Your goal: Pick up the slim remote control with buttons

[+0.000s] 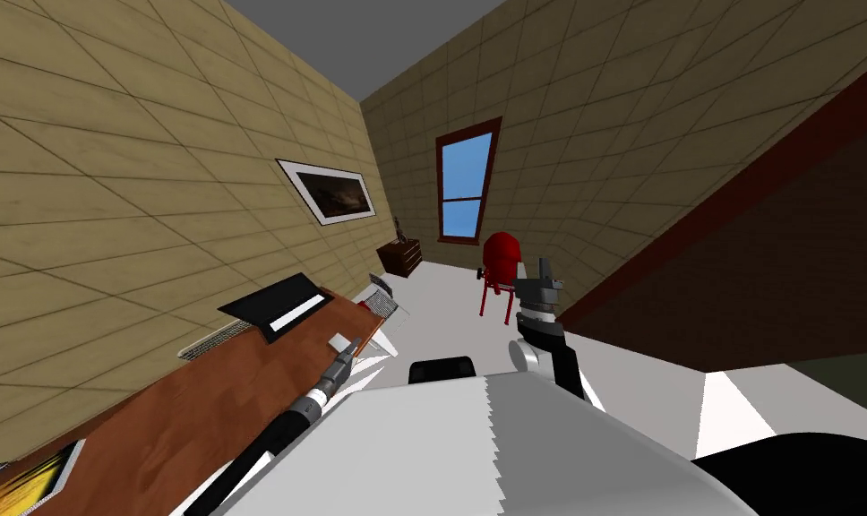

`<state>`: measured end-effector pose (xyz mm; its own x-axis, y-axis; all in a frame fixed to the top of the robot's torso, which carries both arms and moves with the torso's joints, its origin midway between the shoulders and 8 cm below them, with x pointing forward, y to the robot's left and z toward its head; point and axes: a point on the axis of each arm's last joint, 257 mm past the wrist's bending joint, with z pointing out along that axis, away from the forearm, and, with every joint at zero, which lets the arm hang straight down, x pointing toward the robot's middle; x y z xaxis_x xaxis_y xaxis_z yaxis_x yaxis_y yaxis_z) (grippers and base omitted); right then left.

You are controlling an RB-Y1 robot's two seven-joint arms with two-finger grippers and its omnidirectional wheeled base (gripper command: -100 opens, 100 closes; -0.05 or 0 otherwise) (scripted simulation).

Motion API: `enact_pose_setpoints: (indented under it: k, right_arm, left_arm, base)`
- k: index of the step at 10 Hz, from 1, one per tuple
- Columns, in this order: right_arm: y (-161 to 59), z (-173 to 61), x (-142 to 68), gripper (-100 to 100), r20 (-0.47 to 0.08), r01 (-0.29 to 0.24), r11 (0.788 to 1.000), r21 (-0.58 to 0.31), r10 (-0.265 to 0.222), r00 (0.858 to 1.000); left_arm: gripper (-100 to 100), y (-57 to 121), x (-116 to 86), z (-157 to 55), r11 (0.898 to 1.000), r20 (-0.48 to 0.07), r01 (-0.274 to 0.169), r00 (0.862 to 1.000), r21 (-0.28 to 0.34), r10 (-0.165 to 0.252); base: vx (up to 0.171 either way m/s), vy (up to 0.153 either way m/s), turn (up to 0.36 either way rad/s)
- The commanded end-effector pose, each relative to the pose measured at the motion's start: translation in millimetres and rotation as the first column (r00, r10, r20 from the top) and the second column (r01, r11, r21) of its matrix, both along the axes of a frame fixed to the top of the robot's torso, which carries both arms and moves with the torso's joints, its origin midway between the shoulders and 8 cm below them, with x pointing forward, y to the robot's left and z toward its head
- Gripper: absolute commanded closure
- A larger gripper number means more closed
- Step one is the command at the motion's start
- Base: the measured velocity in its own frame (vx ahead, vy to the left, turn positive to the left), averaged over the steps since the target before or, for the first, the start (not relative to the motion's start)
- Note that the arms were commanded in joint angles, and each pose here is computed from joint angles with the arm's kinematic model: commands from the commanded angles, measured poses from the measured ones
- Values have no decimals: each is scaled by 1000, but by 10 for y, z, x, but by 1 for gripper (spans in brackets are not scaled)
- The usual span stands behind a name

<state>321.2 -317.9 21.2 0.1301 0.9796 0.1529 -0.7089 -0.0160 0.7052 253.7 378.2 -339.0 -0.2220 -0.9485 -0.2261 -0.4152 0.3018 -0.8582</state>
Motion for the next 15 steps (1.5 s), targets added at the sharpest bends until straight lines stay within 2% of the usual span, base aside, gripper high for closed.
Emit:
enact_pose_setpoints:
  k: [1,2,3,5,6,7,8,9,11,12,13,14,15]
  right_arm:
    - [0,0,0,0,0,0,1000,0,0,1000]
    - [0,0,0,0,0,0,1000,0,0,1000]
    - [0,0,0,0,0,0,1000,0,0,1000]
    - [0,0,0,0,0,0,1000,0,0,1000]
    - [0,0,0,0,0,0,1000,0,0,1000]
    - [0,0,0,0,0,0,1000,0,0,1000]
    - [-1,-1,-1,0,0,0,1000,0,0,1000]
    - [-1,-1,0,0,0,0,1000,0,0,1000]
    - [-1,-1,0,0,0,0,1000,0,0,1000]
    - [-1,-1,0,0,0,0,1000,0,0,1000]
    - [-2,-1,-1,0,0,0,1000,0,0,1000]
    - [-1,-1,-1,0,0,0,1000,0,0,1000]
    - [-2,-1,-1,0,0,0,1000,0,0,1000]
  left_arm:
    - [-100,38,-160,-137,1000,-56,-17,998,-11,17]
    - [-100,135,-356,-326,999,-138,-37,990,-14,35]
    - [-100,135,-356,-326,999,-138,-37,990,-14,35]
    - [-100,321,-769,-652,996,-289,-84,954,-17,75]
    - [-100,407,-984,-792,995,-358,-104,929,-12,93]
    - [-100,410,-1004,-810,993,-369,-113,924,-17,99]
    - [-100,489,-1216,-928,990,-433,-142,893,-18,121]
    - [-100,490,-1230,-939,990,-439,-142,890,-16,121]
    - [-100,627,-1649,-1130,979,-552,-204,818,-12,163]
    - [-100,628,-1672,-1143,979,-560,-204,812,-10,164]
    - [-100,684,-1877,-1218,972,-610,-236,771,-6,183]
    - [-100,684,-1896,-1226,972,-616,-236,766,-4,183]
    - [-100,731,-2107,-1293,964,-664,-267,720,2,201]
  base:
    - [-5,50,-322]
    - [1,41,-386]
    - [4,38,-114]
    - [24,50,-318]
    - [37,93,-474]
    - [25,79,-243]
    - [29,60,-275]
    - [19,48,-150]
    - [34,79,-378]
    - [35,90,-134]
    - [36,79,-236]
    - [27,73,-123]
    - [20,73,-164]
